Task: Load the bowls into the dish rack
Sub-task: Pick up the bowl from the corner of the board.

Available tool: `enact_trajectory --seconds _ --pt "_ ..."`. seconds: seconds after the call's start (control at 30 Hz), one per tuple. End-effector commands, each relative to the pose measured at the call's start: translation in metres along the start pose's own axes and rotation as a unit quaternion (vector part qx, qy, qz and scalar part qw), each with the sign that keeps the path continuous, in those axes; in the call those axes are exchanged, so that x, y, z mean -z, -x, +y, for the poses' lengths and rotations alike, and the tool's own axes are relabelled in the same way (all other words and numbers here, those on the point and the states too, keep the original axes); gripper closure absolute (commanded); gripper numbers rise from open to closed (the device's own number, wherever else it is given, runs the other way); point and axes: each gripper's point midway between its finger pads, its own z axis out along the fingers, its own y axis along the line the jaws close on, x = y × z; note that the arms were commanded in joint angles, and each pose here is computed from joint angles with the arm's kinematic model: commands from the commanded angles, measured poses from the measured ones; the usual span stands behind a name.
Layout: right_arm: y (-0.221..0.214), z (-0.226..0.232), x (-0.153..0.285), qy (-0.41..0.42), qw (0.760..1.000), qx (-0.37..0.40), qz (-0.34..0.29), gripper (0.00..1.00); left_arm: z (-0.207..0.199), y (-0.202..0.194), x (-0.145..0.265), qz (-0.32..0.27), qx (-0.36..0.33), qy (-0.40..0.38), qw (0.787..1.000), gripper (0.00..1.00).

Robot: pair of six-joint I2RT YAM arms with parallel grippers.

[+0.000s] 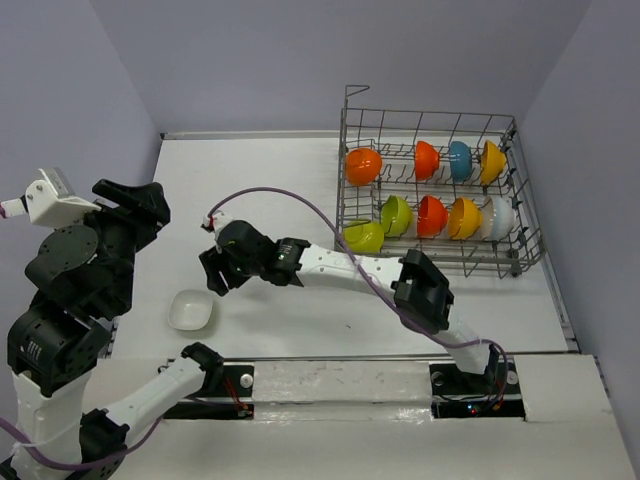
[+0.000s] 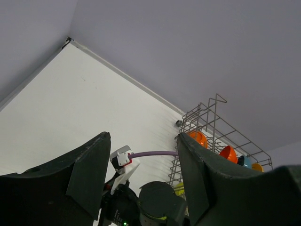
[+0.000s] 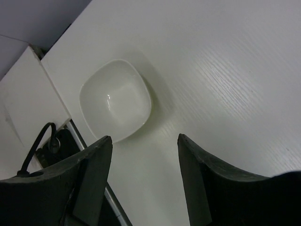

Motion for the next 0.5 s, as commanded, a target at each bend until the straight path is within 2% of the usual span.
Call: enact_trajectory --seconds 0.0,0.23,0.47 --pt "0.014 0.027 -0.011 0.044 0.999 -0.006 -0.026 0.37 -0.003 0.008 -0.003 -0.011 0.013 0.009 1.000 0.32" --pt "0.000 0.025 -0.044 0.036 0.999 -0.010 -0.024 0.38 -0.006 0.000 -0.009 -0.002 0.010 0.010 1.000 0.33" --pt "0.003 0.020 -0.057 0.023 0.999 -0.008 -0.036 0.38 -0.007 -0.002 -0.011 0.000 0.006 0.011 1.000 0.33"
